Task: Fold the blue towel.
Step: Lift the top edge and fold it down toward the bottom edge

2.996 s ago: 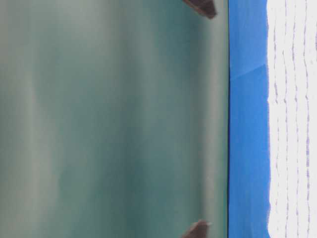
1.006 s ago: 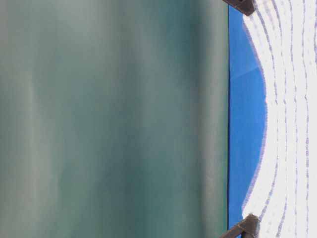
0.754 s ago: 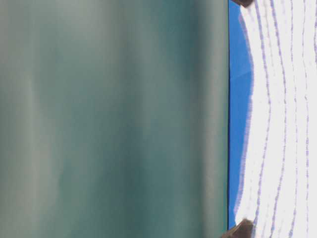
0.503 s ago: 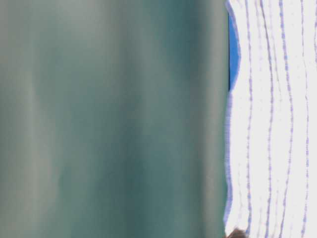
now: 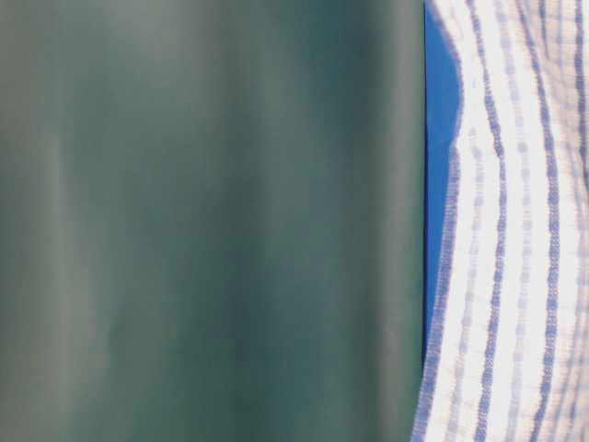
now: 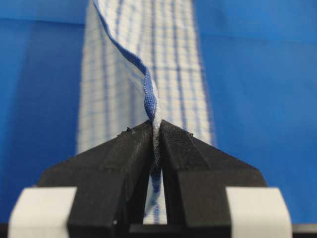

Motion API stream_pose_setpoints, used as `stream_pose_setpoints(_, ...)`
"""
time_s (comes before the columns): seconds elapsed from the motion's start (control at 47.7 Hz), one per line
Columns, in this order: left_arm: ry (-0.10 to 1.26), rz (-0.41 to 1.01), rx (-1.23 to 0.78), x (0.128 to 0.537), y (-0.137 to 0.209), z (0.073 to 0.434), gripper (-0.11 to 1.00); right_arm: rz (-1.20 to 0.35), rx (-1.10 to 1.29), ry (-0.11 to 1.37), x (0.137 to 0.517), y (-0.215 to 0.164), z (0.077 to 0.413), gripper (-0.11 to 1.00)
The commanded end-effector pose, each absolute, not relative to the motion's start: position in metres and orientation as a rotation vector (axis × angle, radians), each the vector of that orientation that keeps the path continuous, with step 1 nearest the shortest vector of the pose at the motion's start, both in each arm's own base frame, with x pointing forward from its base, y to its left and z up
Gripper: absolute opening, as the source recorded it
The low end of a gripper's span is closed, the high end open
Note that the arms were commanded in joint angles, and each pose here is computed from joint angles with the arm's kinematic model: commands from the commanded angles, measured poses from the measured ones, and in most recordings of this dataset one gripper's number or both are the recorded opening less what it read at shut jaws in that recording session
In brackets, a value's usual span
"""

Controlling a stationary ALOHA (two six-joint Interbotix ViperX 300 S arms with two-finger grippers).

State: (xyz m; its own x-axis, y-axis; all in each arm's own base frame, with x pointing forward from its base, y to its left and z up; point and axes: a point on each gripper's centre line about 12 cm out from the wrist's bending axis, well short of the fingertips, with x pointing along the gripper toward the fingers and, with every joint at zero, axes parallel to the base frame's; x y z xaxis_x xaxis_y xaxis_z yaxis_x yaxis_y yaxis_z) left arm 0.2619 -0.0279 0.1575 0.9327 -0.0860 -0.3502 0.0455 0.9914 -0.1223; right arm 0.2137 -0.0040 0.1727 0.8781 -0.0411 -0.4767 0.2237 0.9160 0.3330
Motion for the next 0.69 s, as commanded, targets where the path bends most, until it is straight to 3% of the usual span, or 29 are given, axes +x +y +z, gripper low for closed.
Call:
stream_pose_setpoints(0.0,0.345,-0.081,-0.112,0.262,-0.031,0.162,0.04,-0.142,0.401,0.492,0.218,-0.002,0.172,0.06)
stream_pose_setpoints(0.67,0.495,-0.133,-0.085,0.262,-0.048,0.131,0.04,-0.085,0.406,0.678,0.249,0.033,0.136,0.06)
